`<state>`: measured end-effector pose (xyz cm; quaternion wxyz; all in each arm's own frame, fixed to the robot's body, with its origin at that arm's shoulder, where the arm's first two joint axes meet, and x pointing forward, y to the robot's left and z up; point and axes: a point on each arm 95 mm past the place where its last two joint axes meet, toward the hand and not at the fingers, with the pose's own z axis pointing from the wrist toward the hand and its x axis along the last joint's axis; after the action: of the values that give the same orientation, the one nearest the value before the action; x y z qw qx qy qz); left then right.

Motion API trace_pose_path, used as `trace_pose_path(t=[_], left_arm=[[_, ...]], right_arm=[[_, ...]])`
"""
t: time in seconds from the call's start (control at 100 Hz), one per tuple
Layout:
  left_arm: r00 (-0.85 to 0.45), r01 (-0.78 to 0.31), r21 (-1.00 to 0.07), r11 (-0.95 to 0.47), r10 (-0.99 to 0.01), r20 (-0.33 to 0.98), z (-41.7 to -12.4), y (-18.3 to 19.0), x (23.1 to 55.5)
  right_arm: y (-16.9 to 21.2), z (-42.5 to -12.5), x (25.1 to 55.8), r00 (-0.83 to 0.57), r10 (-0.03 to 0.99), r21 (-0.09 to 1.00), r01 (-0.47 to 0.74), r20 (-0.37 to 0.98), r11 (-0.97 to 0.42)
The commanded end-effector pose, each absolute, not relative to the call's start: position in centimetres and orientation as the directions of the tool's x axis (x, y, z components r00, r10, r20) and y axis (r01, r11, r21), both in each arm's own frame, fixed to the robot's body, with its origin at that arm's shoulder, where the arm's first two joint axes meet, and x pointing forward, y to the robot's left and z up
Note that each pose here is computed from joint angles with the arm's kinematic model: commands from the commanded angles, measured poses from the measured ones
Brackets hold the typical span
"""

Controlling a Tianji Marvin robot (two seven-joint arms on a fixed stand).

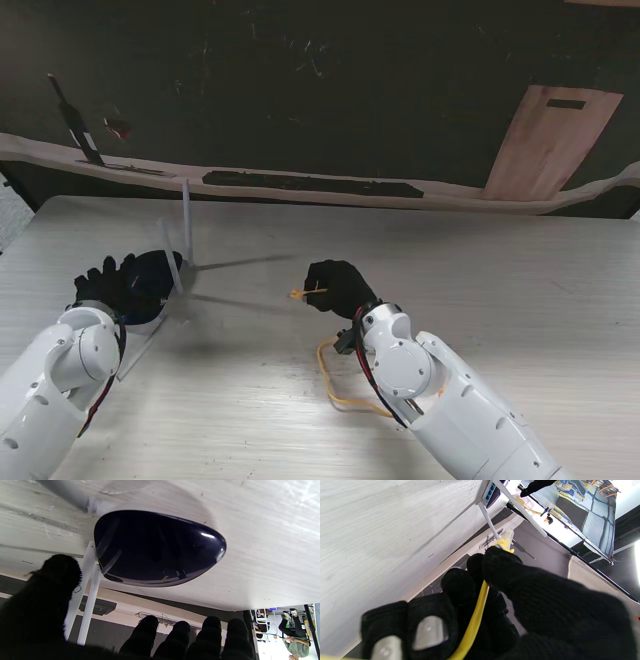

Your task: Untangle the Ethernet cable and plug it into the router

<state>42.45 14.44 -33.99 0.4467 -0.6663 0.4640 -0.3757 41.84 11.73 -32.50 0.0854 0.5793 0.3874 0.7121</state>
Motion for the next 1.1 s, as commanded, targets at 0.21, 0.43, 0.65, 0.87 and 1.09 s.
trace_pose_path(t=[0.21, 0.43, 0.65, 0.87, 1.09], left_arm=[[0.278, -0.338, -0.922, -0.188, -0.956, 0.093, -35.2, 13.8, 43.6], [0.307, -0.337, -0.915, -0.222, -0.945, 0.116, -36.6, 14.1, 44.2], [0.333, -0.359, -0.898, -0.256, -0.933, 0.133, -38.3, 13.8, 44.8], [0.349, -0.394, -0.879, -0.269, -0.928, 0.128, -39.8, 13.3, 45.0], [0.343, -0.465, -0.837, -0.287, -0.931, 0.129, -40.9, 12.8, 44.7]], right_arm=[[12.2, -32.6, 41.8, -0.312, 0.569, 0.649, 0.352, 0.761, -0.674], [12.3, -32.5, 41.9, -0.314, 0.571, 0.652, 0.358, 0.759, -0.669], [12.4, -32.5, 41.9, -0.314, 0.572, 0.652, 0.362, 0.758, -0.666], [12.3, -32.5, 41.7, -0.313, 0.573, 0.653, 0.357, 0.757, -0.668], [12.1, -32.4, 41.5, -0.317, 0.571, 0.653, 0.355, 0.757, -0.669]])
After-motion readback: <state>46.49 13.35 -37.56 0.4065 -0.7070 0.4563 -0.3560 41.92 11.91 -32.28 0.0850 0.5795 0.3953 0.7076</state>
